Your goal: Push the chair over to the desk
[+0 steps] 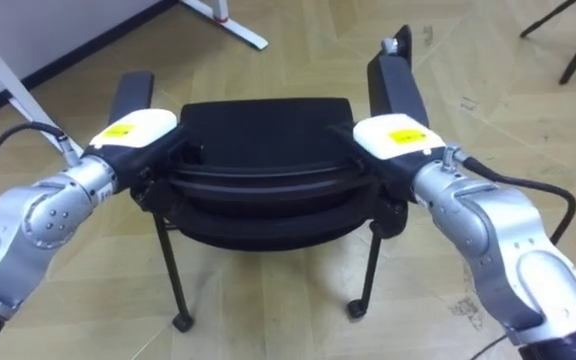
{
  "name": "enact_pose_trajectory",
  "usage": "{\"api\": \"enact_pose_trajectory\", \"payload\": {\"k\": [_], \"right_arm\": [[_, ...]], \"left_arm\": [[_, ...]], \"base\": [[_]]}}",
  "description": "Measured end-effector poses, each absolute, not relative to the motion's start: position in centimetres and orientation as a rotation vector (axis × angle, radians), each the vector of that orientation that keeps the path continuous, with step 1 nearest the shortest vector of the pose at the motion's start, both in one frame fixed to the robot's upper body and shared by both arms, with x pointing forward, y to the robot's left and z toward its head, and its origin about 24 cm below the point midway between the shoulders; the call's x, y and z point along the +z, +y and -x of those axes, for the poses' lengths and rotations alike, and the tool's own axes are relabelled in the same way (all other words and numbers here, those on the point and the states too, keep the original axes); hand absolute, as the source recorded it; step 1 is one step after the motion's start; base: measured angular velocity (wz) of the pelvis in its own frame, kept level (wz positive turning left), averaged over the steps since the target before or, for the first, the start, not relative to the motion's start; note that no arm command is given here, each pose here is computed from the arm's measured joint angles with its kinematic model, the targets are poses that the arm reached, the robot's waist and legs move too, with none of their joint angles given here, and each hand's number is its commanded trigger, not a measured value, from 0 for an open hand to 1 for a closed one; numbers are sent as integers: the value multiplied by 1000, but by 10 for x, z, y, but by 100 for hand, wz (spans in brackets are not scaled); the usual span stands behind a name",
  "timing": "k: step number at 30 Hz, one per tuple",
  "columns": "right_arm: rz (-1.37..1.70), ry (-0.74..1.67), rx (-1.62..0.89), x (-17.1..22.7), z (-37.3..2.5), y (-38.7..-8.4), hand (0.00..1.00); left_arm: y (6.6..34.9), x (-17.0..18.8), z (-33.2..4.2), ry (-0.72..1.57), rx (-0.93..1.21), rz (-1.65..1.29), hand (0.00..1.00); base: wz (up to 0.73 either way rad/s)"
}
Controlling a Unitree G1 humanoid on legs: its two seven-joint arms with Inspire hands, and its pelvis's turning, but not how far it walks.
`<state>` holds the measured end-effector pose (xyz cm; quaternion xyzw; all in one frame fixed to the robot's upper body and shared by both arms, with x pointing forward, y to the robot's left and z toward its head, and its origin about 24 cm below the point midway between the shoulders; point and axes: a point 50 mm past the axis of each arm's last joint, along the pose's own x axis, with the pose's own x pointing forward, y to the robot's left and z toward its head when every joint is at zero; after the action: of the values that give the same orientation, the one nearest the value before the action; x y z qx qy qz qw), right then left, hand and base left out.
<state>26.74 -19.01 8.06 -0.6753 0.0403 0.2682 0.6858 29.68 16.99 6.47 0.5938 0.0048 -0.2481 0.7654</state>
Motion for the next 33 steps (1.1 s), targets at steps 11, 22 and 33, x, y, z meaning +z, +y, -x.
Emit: {"api": "enact_pose_trajectory", "payload": {"k": [11,22,33], "right_arm": [[1464,46,527,51,-265,-187,53],[1469,-69,375,37,-269,-192,100],[1471,-113,340,34,-273,-192,100]], "left_arm": [[160,55,-294,-6,-564,-1296,100],[157,59,-295,-41,-558,-1299,100],[155,58,-294,-44,-577,-1302,100]], "base": [[7],[4],[0]]}}
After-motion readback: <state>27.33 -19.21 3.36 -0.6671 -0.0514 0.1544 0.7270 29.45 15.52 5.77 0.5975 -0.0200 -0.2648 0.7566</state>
